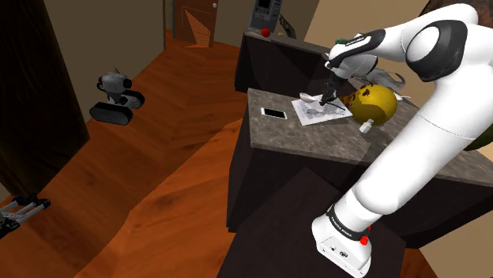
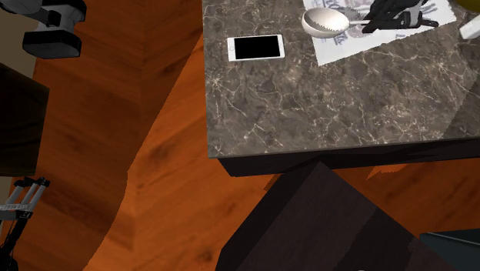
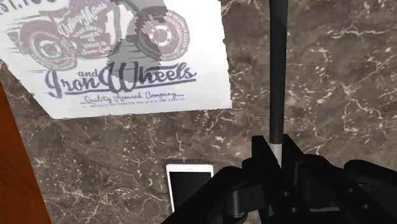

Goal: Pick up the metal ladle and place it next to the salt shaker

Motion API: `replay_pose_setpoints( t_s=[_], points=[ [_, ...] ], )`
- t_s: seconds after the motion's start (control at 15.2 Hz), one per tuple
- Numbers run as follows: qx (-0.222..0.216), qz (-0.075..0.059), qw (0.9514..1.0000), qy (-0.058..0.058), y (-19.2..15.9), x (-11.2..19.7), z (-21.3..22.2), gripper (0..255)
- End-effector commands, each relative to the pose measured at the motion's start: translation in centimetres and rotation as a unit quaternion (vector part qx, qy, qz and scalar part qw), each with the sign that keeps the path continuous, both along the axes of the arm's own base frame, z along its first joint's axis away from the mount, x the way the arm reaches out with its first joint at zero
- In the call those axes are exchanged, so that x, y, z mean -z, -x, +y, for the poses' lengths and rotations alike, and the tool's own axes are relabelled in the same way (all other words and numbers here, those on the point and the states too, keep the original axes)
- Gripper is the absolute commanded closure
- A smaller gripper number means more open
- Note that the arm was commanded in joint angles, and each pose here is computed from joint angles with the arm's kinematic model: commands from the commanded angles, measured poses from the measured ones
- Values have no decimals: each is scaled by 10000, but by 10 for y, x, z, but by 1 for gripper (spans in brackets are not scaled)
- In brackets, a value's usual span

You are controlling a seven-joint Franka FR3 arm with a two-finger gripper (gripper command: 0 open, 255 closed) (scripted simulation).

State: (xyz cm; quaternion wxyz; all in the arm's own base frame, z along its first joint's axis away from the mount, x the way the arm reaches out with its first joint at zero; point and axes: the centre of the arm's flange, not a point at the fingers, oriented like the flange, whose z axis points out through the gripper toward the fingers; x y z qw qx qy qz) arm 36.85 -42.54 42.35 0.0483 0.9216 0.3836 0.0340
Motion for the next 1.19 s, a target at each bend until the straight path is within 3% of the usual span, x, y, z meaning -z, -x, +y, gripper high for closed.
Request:
replay_pose_setpoints(
  t_s=[0.0,1.12],
  points=[
    [-7,-1,10000,1,23,1,-17,255],
    [-7,-1,10000,1,198,1,-157,255]
  ],
)
